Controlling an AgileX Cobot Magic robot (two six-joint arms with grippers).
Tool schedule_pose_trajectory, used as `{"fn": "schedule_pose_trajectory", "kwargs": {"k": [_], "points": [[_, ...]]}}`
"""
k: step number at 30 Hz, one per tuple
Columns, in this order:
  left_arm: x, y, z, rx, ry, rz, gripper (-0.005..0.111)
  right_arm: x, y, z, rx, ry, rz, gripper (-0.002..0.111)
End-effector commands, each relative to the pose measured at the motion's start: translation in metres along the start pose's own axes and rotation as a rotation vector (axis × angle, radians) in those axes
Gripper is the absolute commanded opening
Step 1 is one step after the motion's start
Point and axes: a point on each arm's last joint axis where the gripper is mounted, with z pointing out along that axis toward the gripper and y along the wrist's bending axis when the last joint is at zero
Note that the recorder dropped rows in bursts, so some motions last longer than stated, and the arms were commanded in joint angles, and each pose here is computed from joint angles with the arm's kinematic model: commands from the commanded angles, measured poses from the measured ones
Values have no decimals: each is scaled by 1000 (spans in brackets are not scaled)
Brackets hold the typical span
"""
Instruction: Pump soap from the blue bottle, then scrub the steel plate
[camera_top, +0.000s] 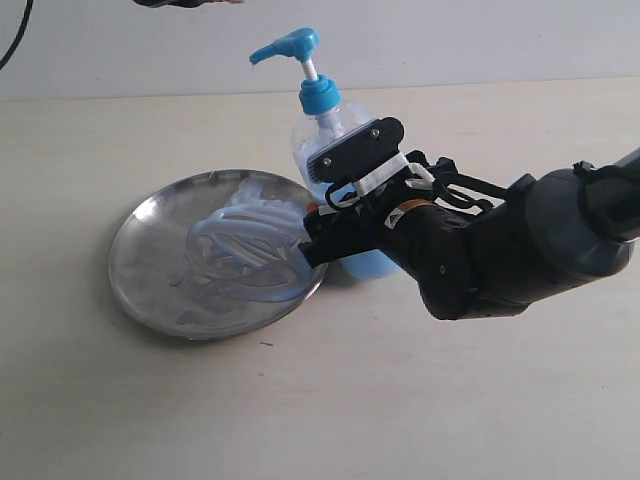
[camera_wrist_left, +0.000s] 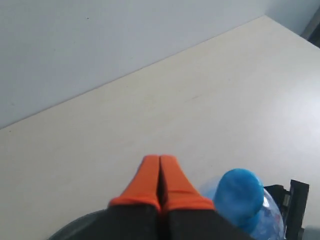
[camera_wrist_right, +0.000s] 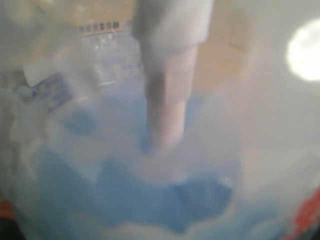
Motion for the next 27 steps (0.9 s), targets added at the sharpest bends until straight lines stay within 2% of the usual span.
{"fn": "schedule_pose_trajectory", "kwargs": {"k": [1,6,13,16,21,27], "points": [[-4,-6,3,63,-6,15,0,-9,-2,0,19,-50,-6,0],[-7,-10,24,170,35,29,0,-9,-2,0,19,-50,-6,0],[-12,-13,38,199,46,41,0,-9,-2,0,19,-49,-7,0],[-11,-16,35,228,71,66,0,-9,-2,0,19,-49,-7,0],[-15,-17,23,198,80,134,0,-9,-2,0,19,-49,-7,0],[-15,-20,19,227,100,141,0,-9,-2,0,19,-49,-7,0]]}}
